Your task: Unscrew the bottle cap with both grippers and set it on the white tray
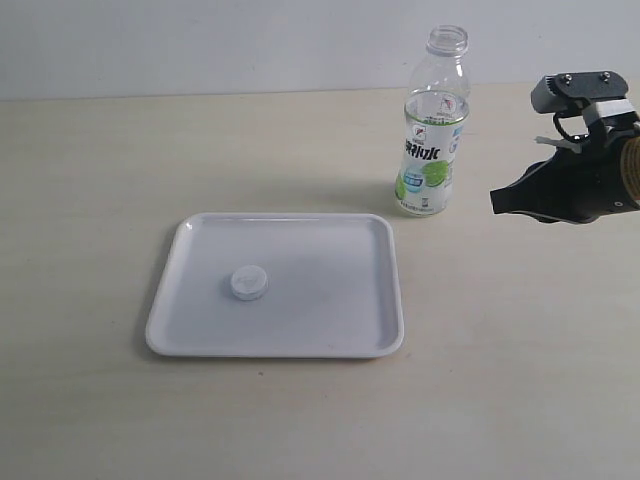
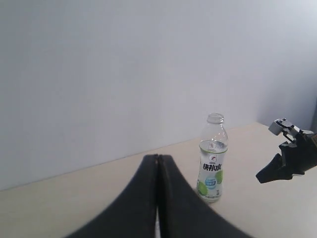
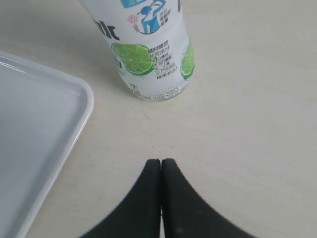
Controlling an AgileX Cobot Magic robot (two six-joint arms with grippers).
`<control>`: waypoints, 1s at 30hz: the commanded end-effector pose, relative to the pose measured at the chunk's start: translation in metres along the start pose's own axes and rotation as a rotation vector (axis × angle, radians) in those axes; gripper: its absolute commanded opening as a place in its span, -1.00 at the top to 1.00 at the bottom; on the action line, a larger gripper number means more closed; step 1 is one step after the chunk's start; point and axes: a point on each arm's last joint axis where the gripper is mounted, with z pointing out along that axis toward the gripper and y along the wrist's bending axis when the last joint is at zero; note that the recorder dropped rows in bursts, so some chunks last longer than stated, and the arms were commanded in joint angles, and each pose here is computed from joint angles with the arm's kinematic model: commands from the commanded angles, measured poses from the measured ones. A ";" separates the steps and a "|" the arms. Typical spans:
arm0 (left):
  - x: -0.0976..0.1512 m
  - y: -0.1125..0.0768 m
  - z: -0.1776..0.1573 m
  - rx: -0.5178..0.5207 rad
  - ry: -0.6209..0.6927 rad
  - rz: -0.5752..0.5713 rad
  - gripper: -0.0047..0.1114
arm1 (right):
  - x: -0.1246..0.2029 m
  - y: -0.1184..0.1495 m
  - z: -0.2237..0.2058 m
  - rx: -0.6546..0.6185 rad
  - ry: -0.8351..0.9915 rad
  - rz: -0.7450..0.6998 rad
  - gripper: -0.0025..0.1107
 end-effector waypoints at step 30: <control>0.069 0.014 -0.004 -0.175 -0.100 -0.073 0.92 | 0.001 0.000 -0.002 0.000 -0.002 0.000 0.96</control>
